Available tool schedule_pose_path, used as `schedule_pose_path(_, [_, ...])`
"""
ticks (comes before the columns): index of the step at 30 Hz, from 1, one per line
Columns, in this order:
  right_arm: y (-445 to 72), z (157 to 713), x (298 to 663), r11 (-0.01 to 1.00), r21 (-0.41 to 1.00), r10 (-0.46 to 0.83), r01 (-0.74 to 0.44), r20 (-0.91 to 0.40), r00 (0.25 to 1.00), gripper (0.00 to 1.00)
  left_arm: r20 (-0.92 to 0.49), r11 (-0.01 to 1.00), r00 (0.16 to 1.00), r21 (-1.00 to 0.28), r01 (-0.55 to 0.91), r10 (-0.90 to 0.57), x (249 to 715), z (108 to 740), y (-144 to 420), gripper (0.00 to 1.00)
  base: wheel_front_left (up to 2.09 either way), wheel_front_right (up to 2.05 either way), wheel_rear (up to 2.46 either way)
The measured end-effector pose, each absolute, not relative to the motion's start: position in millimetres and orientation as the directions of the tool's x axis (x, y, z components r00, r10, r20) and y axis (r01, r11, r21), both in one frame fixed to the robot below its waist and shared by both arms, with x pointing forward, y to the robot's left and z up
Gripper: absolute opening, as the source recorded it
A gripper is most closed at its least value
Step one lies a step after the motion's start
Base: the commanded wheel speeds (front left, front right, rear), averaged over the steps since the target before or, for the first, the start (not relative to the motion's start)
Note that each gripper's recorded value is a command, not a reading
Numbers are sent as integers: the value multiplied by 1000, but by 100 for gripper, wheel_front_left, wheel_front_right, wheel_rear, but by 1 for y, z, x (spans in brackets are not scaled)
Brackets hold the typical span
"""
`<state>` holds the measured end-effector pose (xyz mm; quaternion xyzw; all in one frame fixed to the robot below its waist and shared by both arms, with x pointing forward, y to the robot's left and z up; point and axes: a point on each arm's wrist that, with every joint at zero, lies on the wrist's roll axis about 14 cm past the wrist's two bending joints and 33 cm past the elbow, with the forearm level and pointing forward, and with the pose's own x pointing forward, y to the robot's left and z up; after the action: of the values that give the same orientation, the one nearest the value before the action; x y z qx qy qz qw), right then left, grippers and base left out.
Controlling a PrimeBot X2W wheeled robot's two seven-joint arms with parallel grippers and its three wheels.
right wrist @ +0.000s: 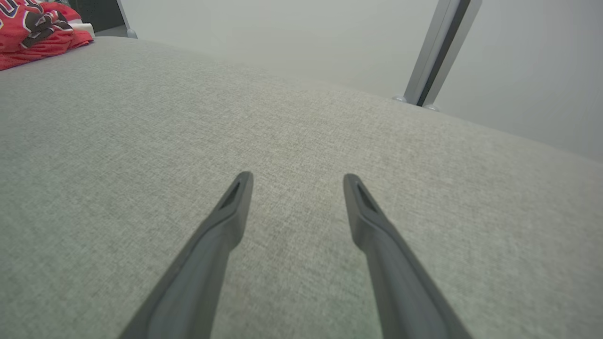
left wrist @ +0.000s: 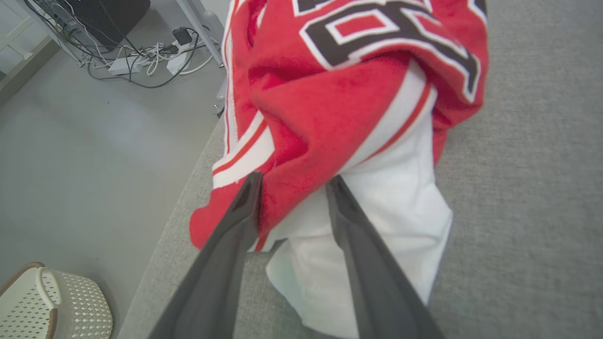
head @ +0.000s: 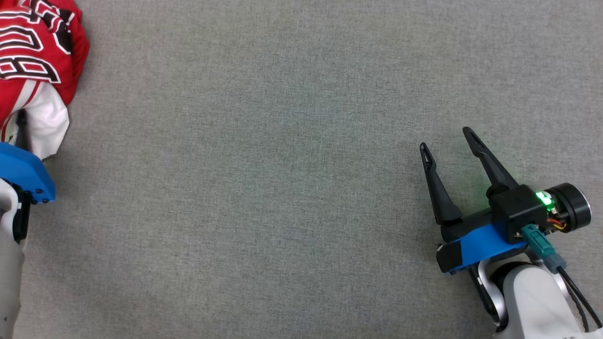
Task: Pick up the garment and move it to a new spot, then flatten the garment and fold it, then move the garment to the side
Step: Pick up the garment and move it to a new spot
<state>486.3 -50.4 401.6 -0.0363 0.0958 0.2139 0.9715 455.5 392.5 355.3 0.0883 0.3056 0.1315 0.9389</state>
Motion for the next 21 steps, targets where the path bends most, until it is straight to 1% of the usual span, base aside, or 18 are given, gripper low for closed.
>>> schedule_pose_path(6, [-58, 415, 486, 915, -35, 391, -402, -169, 905, 100, -490, 940, 817, 295, -171, 303, 461, 381, 401, 0, 0, 0, 0])
schedule_pose_path(12, [-57, 437, 477, 917, -1, 396, -399, -113, 911, 100, -344, 923, 886, 332, -194, 310, 474, 447, 416, 0, 0, 0, 0])
schedule_pose_path(16, [-61, 454, 469, 923, 17, 385, -385, -71, 920, 100, -223, 916, 945, 374, -145, 240, 491, 501, 403, 0, 0, 0, 0])
schedule_pose_path(21, [-79, 470, 451, 939, 38, 344, -342, -38, 938, 100, -84, 908, 993, 418, -43, 86, 512, 567, 356, 0, 0, 0, 0])
